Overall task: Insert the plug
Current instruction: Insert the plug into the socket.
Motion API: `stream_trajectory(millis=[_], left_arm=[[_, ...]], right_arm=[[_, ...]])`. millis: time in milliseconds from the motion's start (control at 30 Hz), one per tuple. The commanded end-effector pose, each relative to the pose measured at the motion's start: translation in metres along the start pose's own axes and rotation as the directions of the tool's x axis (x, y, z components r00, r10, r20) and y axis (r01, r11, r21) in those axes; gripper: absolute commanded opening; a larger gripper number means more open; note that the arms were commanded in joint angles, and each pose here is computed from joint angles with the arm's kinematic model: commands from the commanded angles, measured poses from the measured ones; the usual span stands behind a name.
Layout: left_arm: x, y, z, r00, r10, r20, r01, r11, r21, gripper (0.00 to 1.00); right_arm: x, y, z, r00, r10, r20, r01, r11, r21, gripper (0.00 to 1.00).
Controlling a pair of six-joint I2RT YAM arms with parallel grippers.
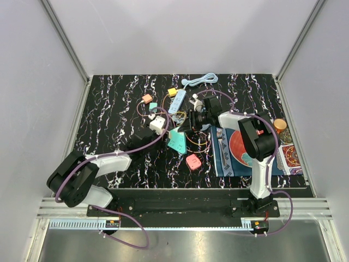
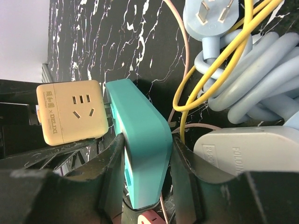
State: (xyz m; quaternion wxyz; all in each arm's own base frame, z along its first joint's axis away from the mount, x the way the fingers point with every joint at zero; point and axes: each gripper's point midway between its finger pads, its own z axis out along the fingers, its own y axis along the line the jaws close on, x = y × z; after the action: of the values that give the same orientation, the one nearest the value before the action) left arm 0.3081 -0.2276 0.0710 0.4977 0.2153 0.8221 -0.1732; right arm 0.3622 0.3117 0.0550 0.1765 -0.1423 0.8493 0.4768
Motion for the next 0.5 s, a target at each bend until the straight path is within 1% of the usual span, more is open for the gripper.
stream_trajectory(millis=[0, 67, 167, 333, 433, 467], left_arm=[[0.067, -0.031, -0.005, 0.985, -0.041, -0.168, 0.063, 0.989, 0.132, 0.00], [0.076, -0.032, -0.001, 0.981, -0.040, -0.191, 0.067, 0.989, 0.133, 0.00], [0.081, -0.033, 0.003, 0.980, -0.040, -0.196, 0.067, 0.989, 0.134, 0.00], [0.074, -0.029, -0.003, 0.990, -0.056, -0.132, 0.072, 0.990, 0.117, 0.00], [0.065, -0.030, -0.009, 0.994, -0.060, -0.096, 0.072, 0.990, 0.124, 0.12], [0.059, -0.030, -0.010, 0.995, -0.064, -0.079, 0.074, 0.990, 0.123, 0.21]], right_arm=[[0.031, 0.021, 0.007, 0.990, -0.026, -0.142, 0.013, 0.996, -0.093, 0.02], [0.034, 0.019, 0.006, 0.986, -0.009, -0.166, -0.005, 0.997, -0.081, 0.02], [0.037, 0.019, 0.007, 0.983, -0.003, -0.186, -0.013, 0.996, -0.083, 0.02], [0.037, 0.019, 0.005, 0.981, 0.018, -0.191, -0.033, 0.997, -0.075, 0.03], [0.032, 0.024, 0.003, 0.984, 0.006, -0.179, -0.019, 0.997, -0.072, 0.06], [0.031, 0.026, 0.001, 0.985, -0.001, -0.174, -0.011, 0.997, -0.072, 0.06]])
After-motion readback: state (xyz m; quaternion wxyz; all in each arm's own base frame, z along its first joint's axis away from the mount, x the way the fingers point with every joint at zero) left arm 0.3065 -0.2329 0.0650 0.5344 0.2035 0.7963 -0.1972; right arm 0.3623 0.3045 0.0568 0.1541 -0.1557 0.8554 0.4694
